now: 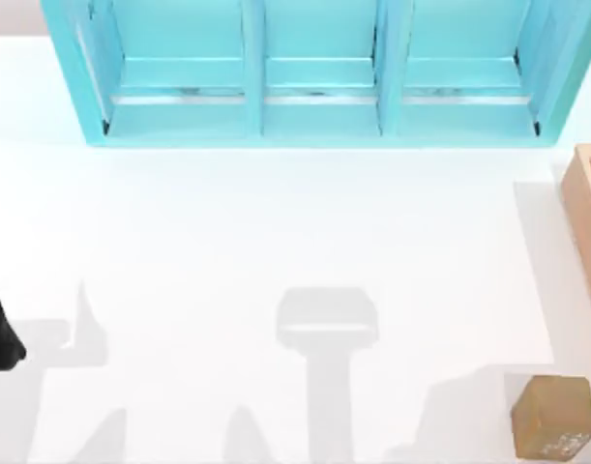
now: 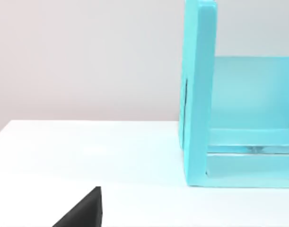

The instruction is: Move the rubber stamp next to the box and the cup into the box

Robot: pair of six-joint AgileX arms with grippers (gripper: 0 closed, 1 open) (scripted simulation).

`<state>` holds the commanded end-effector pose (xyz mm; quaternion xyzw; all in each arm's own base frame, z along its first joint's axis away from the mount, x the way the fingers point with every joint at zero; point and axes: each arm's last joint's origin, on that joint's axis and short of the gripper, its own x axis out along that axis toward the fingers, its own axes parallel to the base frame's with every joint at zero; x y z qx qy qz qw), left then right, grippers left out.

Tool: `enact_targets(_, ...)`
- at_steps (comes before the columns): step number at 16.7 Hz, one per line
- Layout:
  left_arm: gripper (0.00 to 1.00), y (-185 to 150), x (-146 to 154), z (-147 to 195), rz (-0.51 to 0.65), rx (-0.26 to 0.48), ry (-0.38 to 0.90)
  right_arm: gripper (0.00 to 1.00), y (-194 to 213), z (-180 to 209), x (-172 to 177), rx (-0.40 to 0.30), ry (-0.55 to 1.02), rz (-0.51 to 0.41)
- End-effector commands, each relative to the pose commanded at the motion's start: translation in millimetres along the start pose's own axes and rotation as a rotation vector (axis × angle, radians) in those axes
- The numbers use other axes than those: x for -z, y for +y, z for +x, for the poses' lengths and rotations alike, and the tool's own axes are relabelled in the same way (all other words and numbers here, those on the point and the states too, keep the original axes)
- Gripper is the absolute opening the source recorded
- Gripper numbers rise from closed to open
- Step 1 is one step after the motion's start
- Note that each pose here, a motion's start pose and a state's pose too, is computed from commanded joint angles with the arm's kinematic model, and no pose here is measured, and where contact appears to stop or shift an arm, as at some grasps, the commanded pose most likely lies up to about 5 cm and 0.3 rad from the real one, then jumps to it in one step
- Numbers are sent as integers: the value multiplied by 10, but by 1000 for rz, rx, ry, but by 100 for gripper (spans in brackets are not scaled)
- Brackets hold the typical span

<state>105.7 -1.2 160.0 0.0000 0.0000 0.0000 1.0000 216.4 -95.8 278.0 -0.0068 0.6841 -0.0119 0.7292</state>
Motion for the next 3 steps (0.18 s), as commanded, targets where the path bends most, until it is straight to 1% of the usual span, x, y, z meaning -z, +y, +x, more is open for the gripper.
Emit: enact_targets(3,100,0,0,0,0,0,0,100,23,4,41,-2,28,2)
